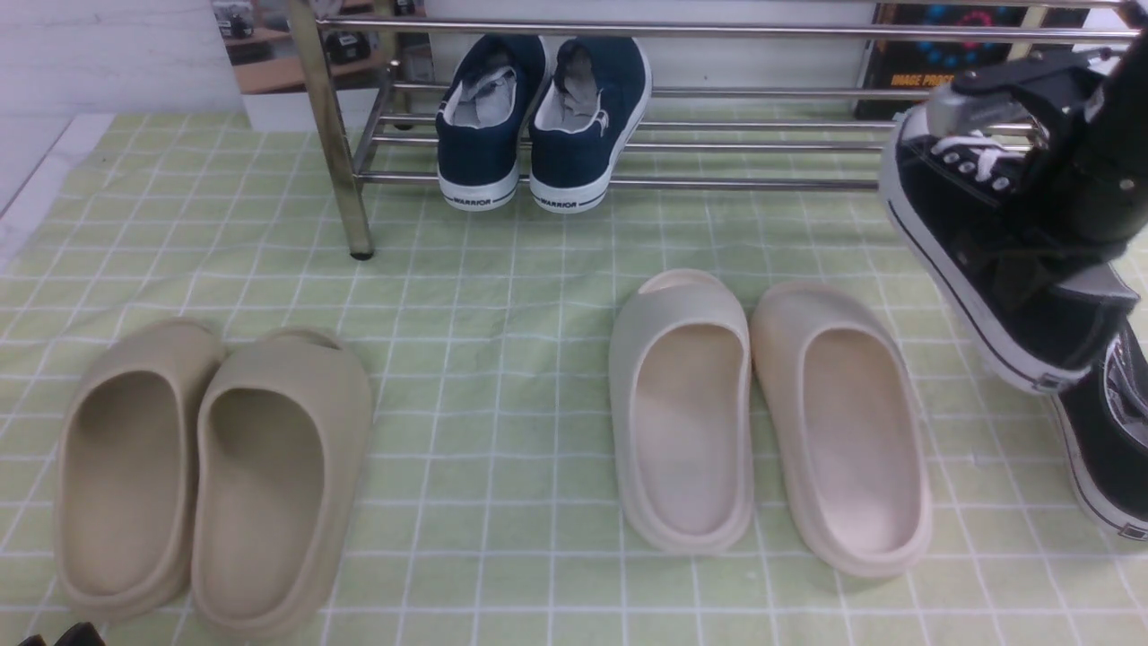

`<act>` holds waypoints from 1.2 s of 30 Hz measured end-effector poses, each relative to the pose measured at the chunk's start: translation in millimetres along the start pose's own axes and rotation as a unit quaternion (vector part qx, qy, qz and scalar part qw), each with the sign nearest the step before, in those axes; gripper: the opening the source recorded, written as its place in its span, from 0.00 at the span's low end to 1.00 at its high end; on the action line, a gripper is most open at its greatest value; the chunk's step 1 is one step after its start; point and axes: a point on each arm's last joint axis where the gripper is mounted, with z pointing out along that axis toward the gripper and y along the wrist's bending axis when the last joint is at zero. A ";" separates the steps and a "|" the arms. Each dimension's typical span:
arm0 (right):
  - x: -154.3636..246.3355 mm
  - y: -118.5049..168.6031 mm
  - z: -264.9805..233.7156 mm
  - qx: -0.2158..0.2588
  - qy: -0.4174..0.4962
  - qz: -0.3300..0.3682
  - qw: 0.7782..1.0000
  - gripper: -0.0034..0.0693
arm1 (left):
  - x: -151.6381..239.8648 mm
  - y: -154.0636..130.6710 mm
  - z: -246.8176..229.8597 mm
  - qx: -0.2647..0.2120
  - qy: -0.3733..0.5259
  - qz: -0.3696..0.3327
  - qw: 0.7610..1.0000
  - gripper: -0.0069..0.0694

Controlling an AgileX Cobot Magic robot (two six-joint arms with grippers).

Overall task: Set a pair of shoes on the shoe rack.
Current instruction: Use the right arm to put a shoe into the shoe rack

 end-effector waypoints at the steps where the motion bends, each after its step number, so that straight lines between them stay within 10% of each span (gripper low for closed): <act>1: -7.5 -1.1 0.6 0.000 -0.003 -0.002 1.000 0.06 | 0.0 0.0 0.0 0.000 0.000 0.000 1.000 0.40; 28: -122.7 -16.9 76.6 -0.007 -0.098 -0.034 0.995 0.08 | 0.0 0.0 0.0 0.000 0.000 0.000 1.000 0.40; 36: -125.3 -17.0 58.9 -0.001 -0.124 -0.031 0.992 0.38 | 0.0 0.0 0.0 0.000 0.000 0.000 1.000 0.40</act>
